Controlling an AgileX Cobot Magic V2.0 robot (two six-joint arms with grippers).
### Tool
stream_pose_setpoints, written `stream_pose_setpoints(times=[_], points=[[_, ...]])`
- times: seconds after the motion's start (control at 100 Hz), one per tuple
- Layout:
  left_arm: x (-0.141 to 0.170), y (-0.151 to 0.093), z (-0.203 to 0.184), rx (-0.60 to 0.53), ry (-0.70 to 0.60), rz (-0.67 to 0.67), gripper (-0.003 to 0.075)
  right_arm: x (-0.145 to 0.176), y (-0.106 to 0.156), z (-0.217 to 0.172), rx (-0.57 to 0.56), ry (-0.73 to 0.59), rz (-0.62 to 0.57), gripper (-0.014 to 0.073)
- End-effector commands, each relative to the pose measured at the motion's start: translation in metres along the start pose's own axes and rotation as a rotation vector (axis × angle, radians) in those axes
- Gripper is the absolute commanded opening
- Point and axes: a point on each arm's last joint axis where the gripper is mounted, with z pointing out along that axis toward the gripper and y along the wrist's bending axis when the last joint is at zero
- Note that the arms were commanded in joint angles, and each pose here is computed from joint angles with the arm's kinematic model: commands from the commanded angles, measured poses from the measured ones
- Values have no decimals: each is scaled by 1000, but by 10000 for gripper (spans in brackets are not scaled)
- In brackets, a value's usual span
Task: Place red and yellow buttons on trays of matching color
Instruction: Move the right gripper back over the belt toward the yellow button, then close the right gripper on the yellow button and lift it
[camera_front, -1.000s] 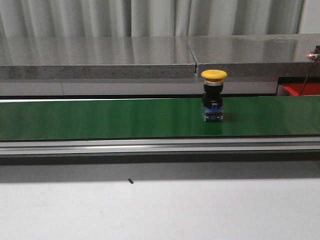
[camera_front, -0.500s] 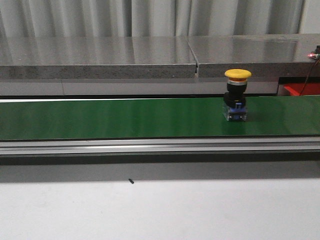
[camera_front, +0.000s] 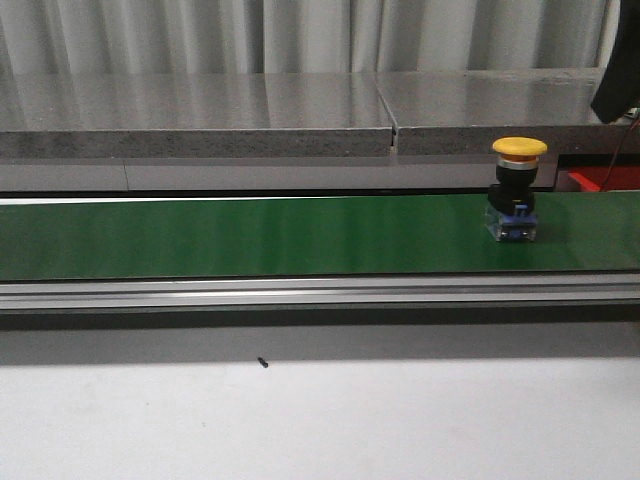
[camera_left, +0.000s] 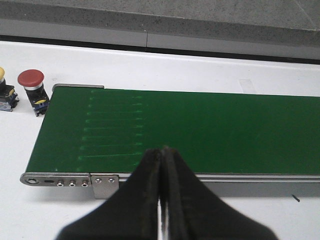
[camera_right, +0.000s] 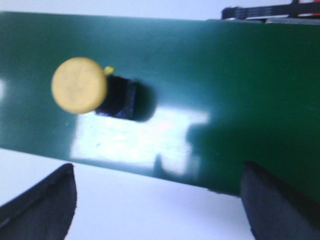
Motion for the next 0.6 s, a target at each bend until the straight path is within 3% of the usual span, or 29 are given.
stream_pose_setpoints(times=[0.0,0.22,0.59], points=[[-13,-2,-4,7,-83,-14,-20,-3,14,-15,-45,-42,-35,656],[-13,-2,-4,7,-83,-14,-20,-4,29,-5,-74,-34,-73,656],[-13,-2,-4,7,-83,-14,-20,-25,17,40,-20,-129,-36,656]])
